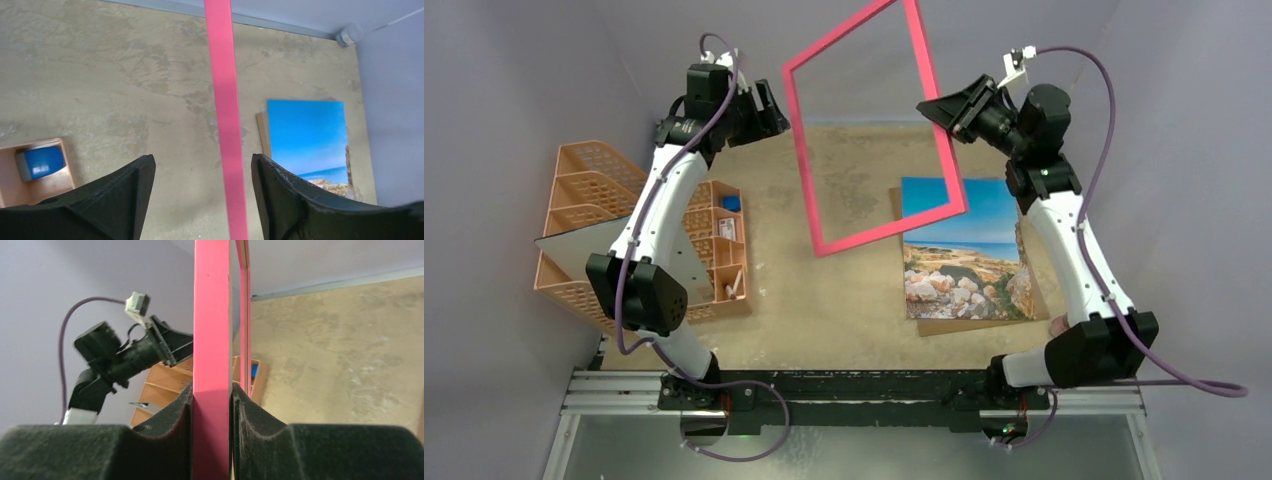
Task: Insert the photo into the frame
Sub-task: Turn over the photo frame at the center of the board.
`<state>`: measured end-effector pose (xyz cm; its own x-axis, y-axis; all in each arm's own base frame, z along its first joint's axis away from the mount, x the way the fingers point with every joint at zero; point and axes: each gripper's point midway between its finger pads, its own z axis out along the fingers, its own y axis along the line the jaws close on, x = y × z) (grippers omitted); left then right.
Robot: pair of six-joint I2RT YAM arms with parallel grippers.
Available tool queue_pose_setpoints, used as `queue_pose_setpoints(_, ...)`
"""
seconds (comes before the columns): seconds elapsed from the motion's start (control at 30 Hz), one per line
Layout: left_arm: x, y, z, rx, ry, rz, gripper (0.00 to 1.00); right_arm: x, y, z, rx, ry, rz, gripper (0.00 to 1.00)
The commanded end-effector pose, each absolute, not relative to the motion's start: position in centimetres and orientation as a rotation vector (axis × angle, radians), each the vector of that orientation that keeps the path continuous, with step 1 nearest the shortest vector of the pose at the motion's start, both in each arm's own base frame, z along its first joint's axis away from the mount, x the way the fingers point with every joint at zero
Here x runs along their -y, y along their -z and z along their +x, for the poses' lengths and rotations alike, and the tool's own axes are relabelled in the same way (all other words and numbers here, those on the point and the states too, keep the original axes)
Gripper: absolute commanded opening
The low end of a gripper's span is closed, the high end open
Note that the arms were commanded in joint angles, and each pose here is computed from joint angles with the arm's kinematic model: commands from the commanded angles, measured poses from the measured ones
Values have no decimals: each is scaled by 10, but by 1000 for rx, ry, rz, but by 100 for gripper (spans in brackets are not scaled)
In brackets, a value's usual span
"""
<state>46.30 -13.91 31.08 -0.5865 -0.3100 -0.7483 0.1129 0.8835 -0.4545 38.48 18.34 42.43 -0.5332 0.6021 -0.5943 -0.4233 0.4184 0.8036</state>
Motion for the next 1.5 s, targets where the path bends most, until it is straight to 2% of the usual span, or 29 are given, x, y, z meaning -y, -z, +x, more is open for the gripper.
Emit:
queue_pose_setpoints(0.0, 114, -314, 459, -2111, 426, -200, 75, -172, -438, 398, -1770, -1139, 171, 0)
queue_pose_setpoints(0.23, 110, -310, 445, -2124, 414, -196, 82, -142, -404, 429, -2015, -770, 134, 0)
queue_pose_setpoints(0.5, 116, -304, 437, -2139, 461, -181, 82, -84, -417, 438, -1977, -350, 155, 0)
queue_pose_setpoints(0.83, 121, -298, 435, -2151, 493, -173, 82, -61, -417, 440, -1954, -117, 111, 0)
queue_pose_setpoints(1.0, 120, -295, 435, -2156, 487, -194, 82, -91, -387, 445, -2007, 48, 46, 0)
queue_pose_setpoints(1.13, 109, -294, 436, -2153, 429, -249, 82, -129, -373, 447, -2039, 47, 20, 0)
queue_pose_setpoints(1.3, 78, -300, 437, -2117, 258, -386, 82, -213, -347, 434, -2087, 47, -99, 0)
queue_pose_setpoints(1.47, 63, -323, 444, -2032, 208, -463, 82, -268, -289, 424, -2198, 105, -148, 0)
